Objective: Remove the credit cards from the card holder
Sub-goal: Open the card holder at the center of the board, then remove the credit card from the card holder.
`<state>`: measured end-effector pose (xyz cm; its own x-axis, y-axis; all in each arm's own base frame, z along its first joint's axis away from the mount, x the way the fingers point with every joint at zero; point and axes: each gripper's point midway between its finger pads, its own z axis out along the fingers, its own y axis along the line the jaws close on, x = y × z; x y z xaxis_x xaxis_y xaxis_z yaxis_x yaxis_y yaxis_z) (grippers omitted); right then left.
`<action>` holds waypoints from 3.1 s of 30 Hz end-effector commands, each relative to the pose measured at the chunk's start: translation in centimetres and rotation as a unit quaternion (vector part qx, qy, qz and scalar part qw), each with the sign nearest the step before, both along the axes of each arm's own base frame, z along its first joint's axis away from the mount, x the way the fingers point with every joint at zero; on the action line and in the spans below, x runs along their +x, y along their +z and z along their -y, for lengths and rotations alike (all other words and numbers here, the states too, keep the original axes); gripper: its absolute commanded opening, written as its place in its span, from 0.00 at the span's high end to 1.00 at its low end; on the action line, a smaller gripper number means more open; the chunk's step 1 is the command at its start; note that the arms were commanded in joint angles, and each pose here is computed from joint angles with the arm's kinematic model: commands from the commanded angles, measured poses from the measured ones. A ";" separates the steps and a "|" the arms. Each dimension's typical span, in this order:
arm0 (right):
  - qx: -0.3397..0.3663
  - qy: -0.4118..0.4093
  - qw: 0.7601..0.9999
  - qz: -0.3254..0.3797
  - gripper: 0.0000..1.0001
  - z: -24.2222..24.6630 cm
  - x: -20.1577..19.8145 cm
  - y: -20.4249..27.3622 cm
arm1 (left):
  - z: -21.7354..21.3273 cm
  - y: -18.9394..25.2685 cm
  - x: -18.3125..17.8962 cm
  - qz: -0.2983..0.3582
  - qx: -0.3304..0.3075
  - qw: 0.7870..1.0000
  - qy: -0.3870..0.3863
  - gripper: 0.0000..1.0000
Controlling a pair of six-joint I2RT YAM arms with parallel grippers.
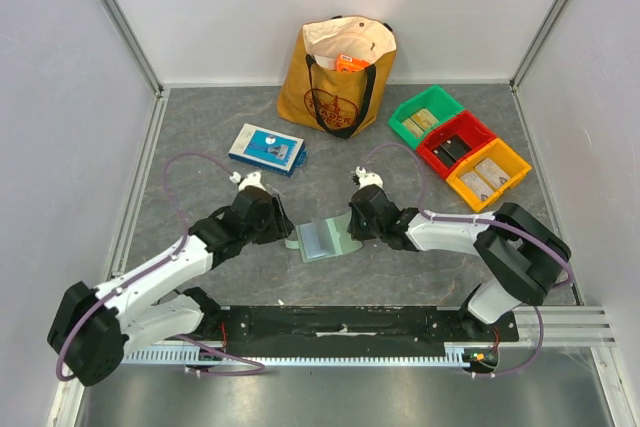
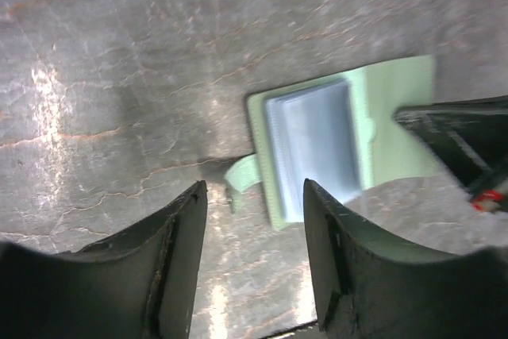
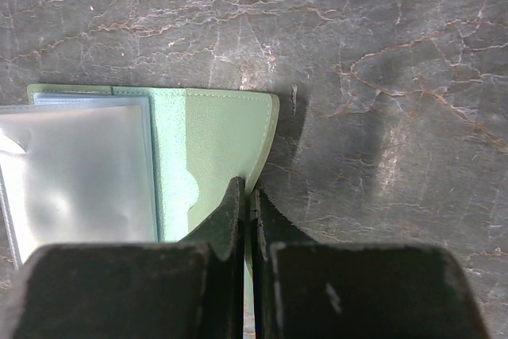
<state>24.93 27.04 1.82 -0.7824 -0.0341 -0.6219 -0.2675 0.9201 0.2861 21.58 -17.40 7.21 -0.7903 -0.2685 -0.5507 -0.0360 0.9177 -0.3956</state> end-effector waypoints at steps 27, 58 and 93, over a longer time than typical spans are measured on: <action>0.019 -0.024 0.992 -0.124 1.00 2.9 -2.5 -5.9 | 4.4 -4.4 0.2 -0.051 -0.077 0.996 -0.018 0.69; 0.083 0.116 0.987 0.068 0.38 -8.1 0.7 13.5 | 2.5 -4.6 0.0 -0.042 -0.031 0.999 -0.008 0.69; 0.203 0.067 0.966 -0.145 0.30 -5.0 -1.9 -3.0 | 2.2 -3.0 1.7 -0.016 -0.055 0.998 0.016 0.68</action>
